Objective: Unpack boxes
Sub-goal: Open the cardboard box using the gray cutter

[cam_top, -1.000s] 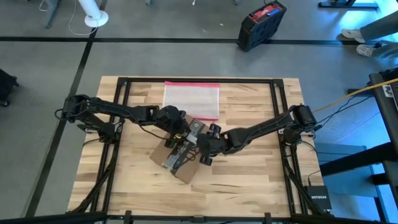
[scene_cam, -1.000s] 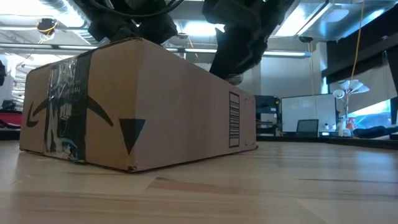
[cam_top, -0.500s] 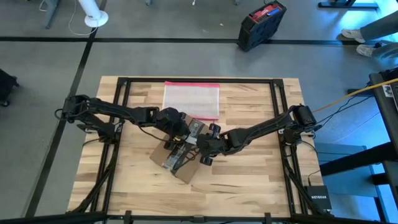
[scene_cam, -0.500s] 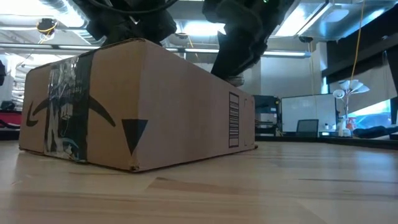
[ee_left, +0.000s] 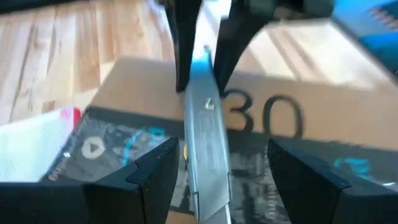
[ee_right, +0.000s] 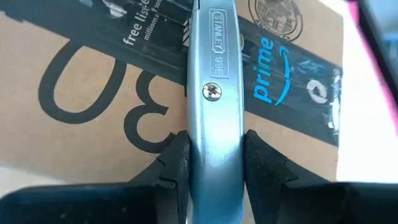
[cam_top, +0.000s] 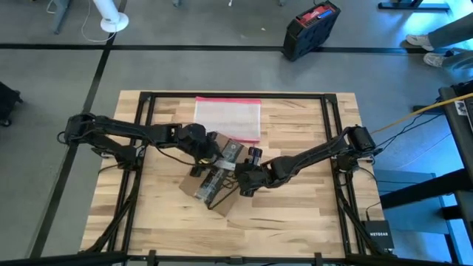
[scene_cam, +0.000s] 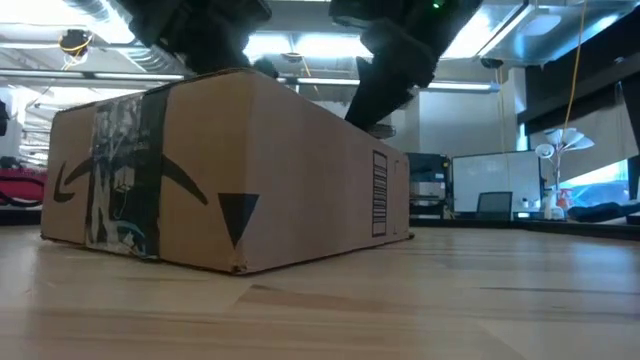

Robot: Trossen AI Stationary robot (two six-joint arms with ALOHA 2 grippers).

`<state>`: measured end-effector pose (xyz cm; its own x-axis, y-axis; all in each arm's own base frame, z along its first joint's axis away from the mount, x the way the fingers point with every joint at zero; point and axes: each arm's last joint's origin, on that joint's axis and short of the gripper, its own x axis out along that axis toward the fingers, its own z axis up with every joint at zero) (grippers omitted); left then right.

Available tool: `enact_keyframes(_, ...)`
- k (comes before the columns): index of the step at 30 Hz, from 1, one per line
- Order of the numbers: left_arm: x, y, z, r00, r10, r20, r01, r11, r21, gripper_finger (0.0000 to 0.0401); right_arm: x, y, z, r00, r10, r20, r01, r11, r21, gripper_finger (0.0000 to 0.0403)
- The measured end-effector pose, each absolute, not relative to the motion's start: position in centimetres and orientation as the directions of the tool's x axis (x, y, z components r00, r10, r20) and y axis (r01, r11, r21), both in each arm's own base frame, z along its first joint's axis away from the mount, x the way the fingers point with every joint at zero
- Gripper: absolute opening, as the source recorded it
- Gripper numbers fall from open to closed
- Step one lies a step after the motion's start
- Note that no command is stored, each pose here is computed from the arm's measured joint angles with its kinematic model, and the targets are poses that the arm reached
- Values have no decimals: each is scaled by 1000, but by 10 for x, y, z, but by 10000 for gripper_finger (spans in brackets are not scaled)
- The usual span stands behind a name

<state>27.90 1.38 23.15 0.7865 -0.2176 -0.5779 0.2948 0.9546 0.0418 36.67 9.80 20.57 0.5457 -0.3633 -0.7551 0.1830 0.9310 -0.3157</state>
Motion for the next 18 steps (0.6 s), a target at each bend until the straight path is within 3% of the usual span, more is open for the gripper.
enact_keyframes(7,273,31,237,790,-282,-544,272,957,-102,235,362,113,206,568,-458,-684,118,867,-483,117)
enact_keyframes(18,271,44,237,784,-347,-515,271,938,-218,235,369,122,228,620,-510,-596,83,798,-597,114)
